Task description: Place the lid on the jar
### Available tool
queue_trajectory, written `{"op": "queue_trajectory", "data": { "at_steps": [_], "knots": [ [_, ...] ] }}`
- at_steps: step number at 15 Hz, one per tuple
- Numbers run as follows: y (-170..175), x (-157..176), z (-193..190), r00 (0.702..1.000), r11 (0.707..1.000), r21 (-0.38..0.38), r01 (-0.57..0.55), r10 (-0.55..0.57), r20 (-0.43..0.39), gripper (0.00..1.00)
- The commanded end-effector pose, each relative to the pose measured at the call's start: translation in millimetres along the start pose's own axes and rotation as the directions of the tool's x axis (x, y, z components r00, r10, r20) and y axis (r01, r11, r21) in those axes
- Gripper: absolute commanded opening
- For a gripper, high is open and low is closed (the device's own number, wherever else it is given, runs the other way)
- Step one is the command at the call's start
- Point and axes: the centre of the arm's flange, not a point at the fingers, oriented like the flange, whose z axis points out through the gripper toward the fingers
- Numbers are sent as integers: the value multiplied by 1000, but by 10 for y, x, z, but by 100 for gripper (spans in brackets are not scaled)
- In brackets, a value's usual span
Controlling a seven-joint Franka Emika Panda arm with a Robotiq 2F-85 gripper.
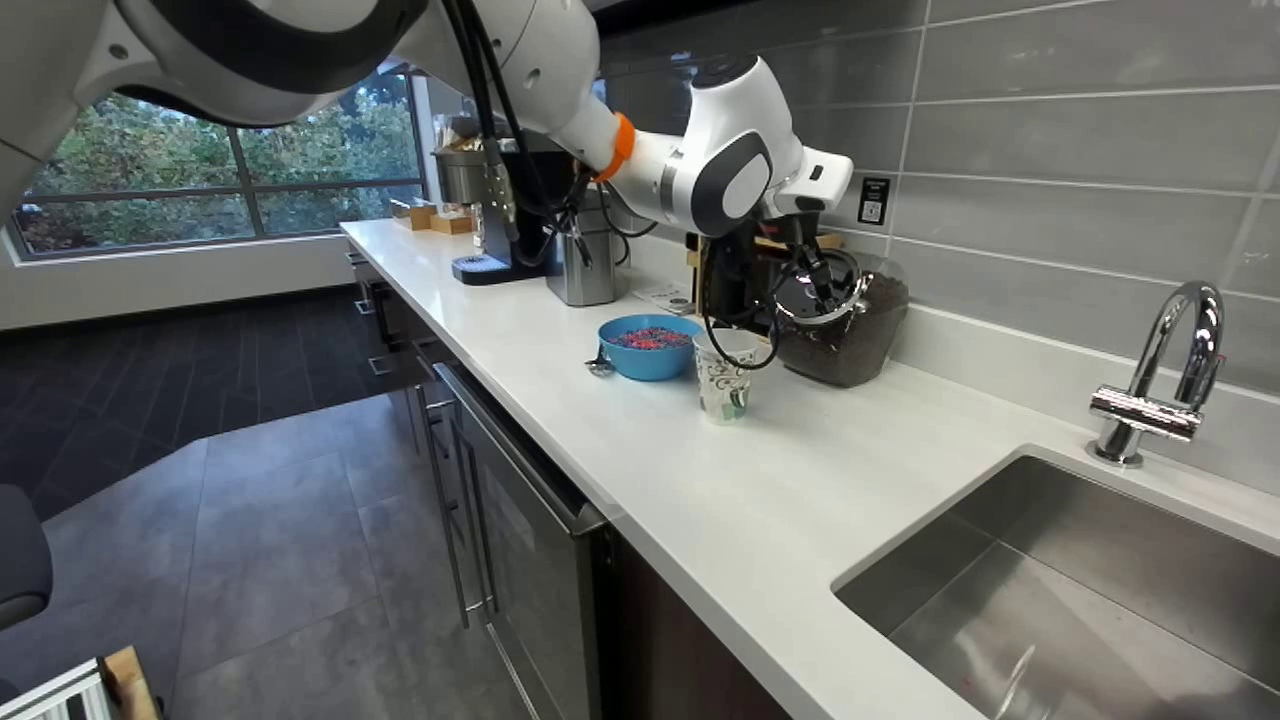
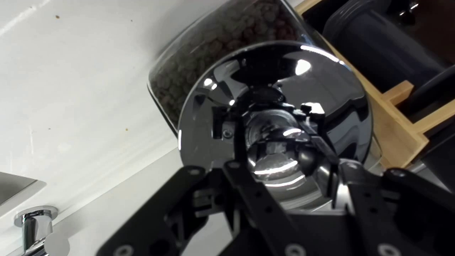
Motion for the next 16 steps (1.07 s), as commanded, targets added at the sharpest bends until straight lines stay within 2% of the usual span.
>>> {"op": "queue_trajectory", "data": {
  "at_steps": [1,10,16],
  "knots": [
    [-79,5,80,1000,1000,3,-11,12,-22,21],
    [-130,-11,134,1000,1000,27,9,-8,-13,21],
    [-129,-11,187,999,1000,4,21,-21,-28,21]
  ]
}}
